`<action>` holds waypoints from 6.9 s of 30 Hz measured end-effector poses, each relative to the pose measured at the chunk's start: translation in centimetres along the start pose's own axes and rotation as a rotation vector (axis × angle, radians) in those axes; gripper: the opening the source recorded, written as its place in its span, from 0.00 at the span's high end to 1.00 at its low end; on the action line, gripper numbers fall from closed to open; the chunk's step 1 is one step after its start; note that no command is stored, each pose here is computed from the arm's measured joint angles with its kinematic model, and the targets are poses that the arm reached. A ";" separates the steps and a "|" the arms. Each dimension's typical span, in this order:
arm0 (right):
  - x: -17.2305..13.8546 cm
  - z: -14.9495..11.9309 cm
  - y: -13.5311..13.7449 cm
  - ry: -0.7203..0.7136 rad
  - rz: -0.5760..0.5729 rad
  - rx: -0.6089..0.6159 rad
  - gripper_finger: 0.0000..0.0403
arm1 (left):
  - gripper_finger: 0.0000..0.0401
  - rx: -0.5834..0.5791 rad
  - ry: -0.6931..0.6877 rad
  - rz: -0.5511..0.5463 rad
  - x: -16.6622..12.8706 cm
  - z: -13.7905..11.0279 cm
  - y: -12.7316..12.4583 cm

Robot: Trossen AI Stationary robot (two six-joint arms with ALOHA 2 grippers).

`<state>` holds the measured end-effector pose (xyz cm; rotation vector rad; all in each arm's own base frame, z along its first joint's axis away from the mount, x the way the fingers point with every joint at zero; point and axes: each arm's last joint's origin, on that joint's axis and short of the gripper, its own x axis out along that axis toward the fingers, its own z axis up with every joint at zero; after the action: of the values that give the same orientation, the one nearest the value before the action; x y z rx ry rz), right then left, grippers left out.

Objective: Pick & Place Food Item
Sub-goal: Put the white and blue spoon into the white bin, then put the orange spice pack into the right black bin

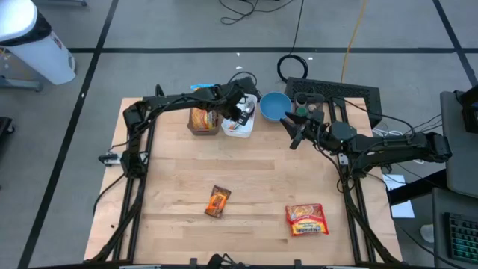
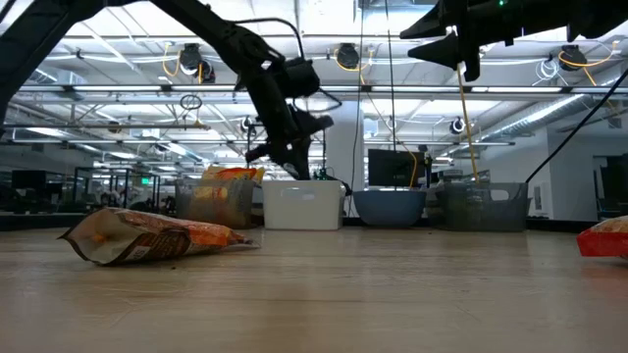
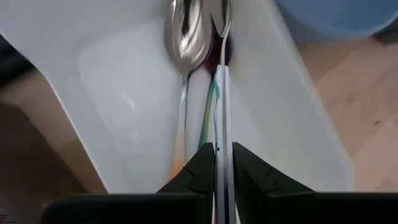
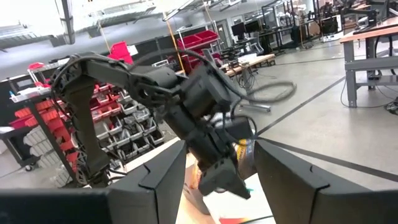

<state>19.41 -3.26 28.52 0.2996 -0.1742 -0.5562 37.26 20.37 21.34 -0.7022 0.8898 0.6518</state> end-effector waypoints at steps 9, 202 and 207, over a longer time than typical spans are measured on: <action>0.0 -0.1 0.0 0.005 -0.003 -0.002 0.55 | 0.91 0.021 0.030 -0.012 1.4 -0.2 0.3; 4.1 -6.9 3.4 0.365 0.493 0.566 0.55 | 0.47 -0.120 0.340 -0.803 -4.8 -22.7 1.5; 4.0 -6.9 3.5 0.380 0.515 0.565 0.55 | 0.35 -0.081 0.350 -0.789 -4.7 -23.0 1.6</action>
<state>26.16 -1.06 23.48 0.8724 -0.0308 0.0797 23.30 2.63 14.69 -1.1722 0.8154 -0.1474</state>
